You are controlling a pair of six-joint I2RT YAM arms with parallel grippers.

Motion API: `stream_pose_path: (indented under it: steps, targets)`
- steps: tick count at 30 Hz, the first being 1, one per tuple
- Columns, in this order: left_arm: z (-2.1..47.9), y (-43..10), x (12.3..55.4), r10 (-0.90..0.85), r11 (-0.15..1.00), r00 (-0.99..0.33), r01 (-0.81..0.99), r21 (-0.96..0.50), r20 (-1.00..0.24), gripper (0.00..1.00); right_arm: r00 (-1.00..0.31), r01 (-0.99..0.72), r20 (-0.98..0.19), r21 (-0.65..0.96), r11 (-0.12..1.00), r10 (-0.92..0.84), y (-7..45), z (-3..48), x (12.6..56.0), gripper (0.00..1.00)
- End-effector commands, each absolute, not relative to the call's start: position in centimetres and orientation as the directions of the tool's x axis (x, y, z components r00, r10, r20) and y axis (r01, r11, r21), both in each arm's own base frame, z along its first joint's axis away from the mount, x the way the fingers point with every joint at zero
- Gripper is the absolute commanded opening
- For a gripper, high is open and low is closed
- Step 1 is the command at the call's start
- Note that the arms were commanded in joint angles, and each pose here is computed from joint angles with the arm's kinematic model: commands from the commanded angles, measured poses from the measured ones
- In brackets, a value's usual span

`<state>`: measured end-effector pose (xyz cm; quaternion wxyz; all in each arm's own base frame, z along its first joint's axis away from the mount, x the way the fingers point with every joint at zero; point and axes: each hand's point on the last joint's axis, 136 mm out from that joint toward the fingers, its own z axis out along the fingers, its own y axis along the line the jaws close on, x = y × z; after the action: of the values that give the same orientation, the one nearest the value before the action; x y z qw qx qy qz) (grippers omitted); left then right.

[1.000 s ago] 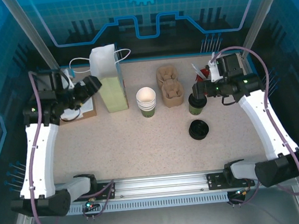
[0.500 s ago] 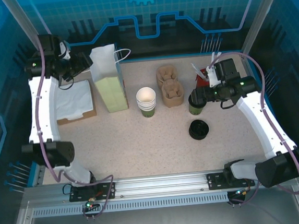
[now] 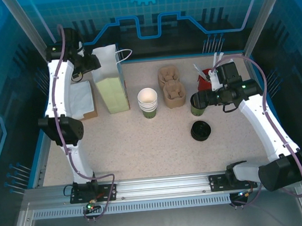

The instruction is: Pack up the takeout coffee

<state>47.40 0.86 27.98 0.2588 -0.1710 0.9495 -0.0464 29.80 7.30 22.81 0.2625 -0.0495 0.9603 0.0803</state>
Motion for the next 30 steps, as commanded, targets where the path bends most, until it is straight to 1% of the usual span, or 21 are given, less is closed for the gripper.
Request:
stream_pose_path:
  steps: [1,6,8,10,13,21,25,30]
  targets:
    - [27.1,1.5,46.9,-0.293,0.953,-0.840,-0.293,-0.073,-0.457,0.75,-0.851,-0.114,-0.525,0.131,0.985,-0.029,6.7,23.0,29.7,0.99]
    - [25.8,1.2,47.6,-0.277,0.958,-0.854,-0.281,-0.060,-0.441,0.74,-0.852,-0.115,-0.523,0.133,0.984,-0.029,6.8,22.9,29.7,0.99]
    - [25.4,1.0,47.7,-0.275,0.959,-0.859,-0.277,-0.060,-0.431,0.72,-0.852,-0.114,-0.524,0.135,0.984,-0.027,6.8,22.9,29.7,0.99]
    - [25.1,0.9,47.8,-0.271,0.960,-0.863,-0.273,-0.058,-0.427,0.67,-0.851,-0.114,-0.525,0.135,0.984,-0.027,6.8,22.9,29.7,0.99]
    - [25.0,0.6,47.9,-0.267,0.962,-0.866,-0.266,-0.064,-0.424,0.58,-0.852,-0.113,-0.522,0.136,0.984,-0.026,6.8,22.8,29.8,0.99]
    - [26.1,-0.6,47.9,-0.241,0.970,-0.862,-0.230,-0.080,-0.447,0.23,-0.855,-0.114,-0.519,0.137,0.984,-0.027,6.9,22.7,29.7,0.99]
    - [27.6,-1.2,47.3,-0.226,0.974,-0.851,-0.210,-0.086,-0.474,0.11,-0.851,-0.126,-0.524,0.145,0.981,-0.032,7.1,22.9,29.7,0.99]
    - [29.9,-2.0,45.6,-0.208,0.978,-0.837,-0.186,-0.095,-0.507,0.02,-0.850,-0.150,-0.523,0.125,0.981,-0.063,7.0,23.5,29.8,0.99]
